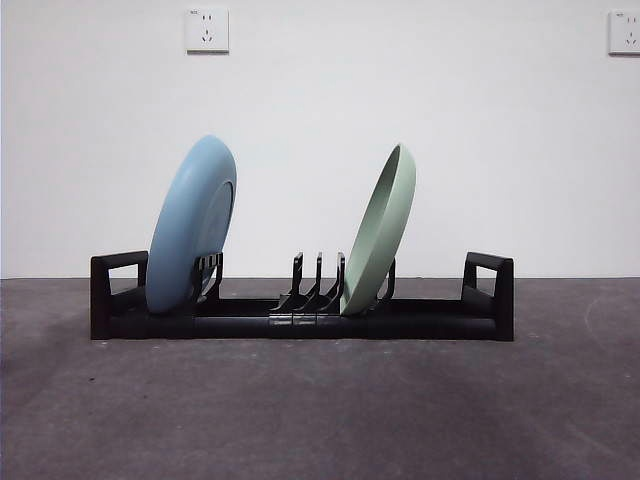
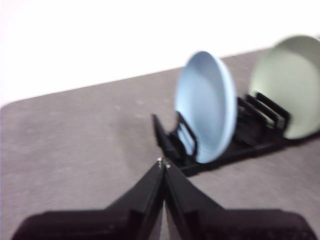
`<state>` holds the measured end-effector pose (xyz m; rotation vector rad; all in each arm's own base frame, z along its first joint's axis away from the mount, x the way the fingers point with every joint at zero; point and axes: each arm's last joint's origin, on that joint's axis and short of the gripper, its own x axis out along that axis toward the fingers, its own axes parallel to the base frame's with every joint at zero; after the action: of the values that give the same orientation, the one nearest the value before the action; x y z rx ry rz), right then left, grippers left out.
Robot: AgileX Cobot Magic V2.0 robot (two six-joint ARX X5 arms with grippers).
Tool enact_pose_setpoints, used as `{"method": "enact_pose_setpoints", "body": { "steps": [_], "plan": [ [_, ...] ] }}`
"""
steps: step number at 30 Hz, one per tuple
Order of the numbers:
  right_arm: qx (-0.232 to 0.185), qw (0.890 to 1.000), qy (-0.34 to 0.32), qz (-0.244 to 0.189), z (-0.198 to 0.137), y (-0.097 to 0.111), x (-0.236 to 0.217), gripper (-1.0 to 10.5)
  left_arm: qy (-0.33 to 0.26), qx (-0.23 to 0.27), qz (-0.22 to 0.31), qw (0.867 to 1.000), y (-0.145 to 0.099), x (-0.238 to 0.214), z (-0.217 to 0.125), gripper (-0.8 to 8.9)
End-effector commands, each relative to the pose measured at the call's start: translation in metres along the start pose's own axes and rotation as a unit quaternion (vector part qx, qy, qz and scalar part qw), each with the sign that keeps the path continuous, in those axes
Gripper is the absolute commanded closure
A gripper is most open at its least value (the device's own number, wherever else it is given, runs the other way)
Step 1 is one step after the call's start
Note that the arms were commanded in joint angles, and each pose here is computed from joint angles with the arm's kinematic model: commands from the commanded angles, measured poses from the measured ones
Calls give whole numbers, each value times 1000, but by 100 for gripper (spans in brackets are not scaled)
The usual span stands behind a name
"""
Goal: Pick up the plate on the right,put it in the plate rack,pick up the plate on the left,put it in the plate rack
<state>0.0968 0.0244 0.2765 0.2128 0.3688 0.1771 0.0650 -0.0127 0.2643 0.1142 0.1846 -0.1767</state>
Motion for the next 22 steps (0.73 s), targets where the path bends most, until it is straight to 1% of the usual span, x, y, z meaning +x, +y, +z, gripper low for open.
{"method": "enact_pose_setpoints", "body": {
  "steps": [1, 3, 8, 10, 12, 19, 22],
  "plan": [
    [3, 1000, -2, 0, -1, 0, 1, 946, 6, 2, 29, 1000, 2, 11, -22, 817],
    [3, 1000, -2, 0, -1, 0, 1, 946, 1, -2, 43, 999, 3, 19, -38, 817],
    [3, 1000, -2, 0, -1, 0, 1, 946, -25, -6, 33, 999, 4, 36, -72, 817],
    [3, 1000, -2, 0, -1, 0, 1, 946, -26, -9, 24, 999, 3, 41, -82, 817],
    [3, 1000, -2, 0, -1, 0, 1, 946, -21, -18, 27, 999, 3, 44, -91, 817],
    [3, 1000, -2, 0, -1, 0, 1, 946, 2, -27, 31, 999, 3, 50, -108, 817],
    [3, 1000, -2, 0, -1, 0, 1, 946, 4, -32, 32, 999, 3, 50, -109, 817]
  ]
}}
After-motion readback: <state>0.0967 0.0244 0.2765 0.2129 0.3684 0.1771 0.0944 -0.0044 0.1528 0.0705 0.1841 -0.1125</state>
